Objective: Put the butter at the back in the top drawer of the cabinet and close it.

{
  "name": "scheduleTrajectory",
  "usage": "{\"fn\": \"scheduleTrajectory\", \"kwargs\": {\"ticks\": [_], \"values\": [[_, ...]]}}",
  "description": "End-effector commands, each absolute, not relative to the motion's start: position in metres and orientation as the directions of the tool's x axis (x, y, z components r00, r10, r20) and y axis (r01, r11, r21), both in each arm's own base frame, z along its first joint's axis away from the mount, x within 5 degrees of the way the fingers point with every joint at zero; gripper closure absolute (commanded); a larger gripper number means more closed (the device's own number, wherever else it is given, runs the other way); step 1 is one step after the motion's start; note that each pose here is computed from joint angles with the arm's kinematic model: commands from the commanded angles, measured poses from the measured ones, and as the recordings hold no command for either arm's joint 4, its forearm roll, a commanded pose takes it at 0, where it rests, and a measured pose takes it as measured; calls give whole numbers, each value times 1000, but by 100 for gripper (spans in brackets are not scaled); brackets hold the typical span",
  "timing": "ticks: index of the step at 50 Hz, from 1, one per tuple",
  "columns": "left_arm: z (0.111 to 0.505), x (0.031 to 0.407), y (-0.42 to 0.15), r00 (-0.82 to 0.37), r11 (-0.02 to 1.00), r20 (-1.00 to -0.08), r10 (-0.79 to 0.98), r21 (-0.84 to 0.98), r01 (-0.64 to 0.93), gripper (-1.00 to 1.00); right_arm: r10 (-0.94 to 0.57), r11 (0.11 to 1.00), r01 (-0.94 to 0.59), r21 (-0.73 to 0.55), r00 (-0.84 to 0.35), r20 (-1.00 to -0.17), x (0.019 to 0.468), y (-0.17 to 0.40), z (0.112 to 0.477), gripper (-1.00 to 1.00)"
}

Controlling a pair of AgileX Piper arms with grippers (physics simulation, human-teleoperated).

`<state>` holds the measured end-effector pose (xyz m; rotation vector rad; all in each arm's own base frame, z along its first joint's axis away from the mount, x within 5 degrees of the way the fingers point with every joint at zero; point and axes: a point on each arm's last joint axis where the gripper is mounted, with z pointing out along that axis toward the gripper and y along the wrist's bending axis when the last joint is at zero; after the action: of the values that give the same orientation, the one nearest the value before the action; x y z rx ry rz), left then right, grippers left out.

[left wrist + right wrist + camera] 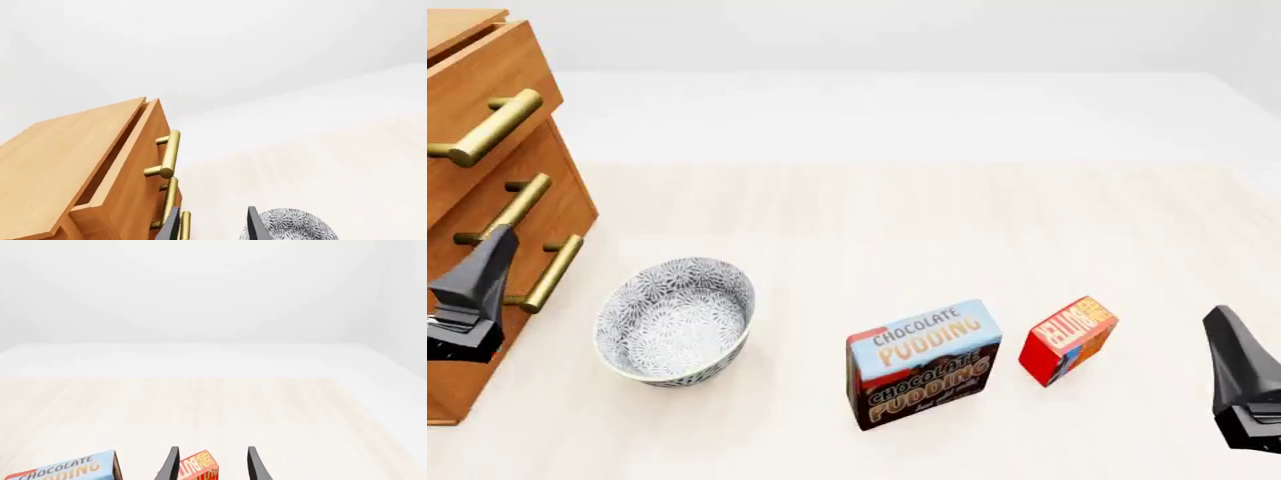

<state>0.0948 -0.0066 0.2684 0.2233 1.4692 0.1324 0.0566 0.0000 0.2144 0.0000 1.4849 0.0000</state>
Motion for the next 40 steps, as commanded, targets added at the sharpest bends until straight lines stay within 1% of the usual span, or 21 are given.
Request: {"fn": "scheduleTrajectory", "kwargs": {"ticks": [1,8,31,40], "values": [[294,95,-9,114,942,-940,322,330,59,-100,0,1000,0,0,86,-996,57,0,214,-100],[301,92,-10,123,924,-923,365,375,68,-100,0,1000,0,0,86,-996,57,0,214,-100],[301,99,-17,121,840,-848,516,528,121,-100,0,1000,0,0,86,-996,57,0,214,-100],[307,97,-18,134,808,-817,561,575,125,-100,0,1000,0,0,86,-996,57,0,214,-100]]}}
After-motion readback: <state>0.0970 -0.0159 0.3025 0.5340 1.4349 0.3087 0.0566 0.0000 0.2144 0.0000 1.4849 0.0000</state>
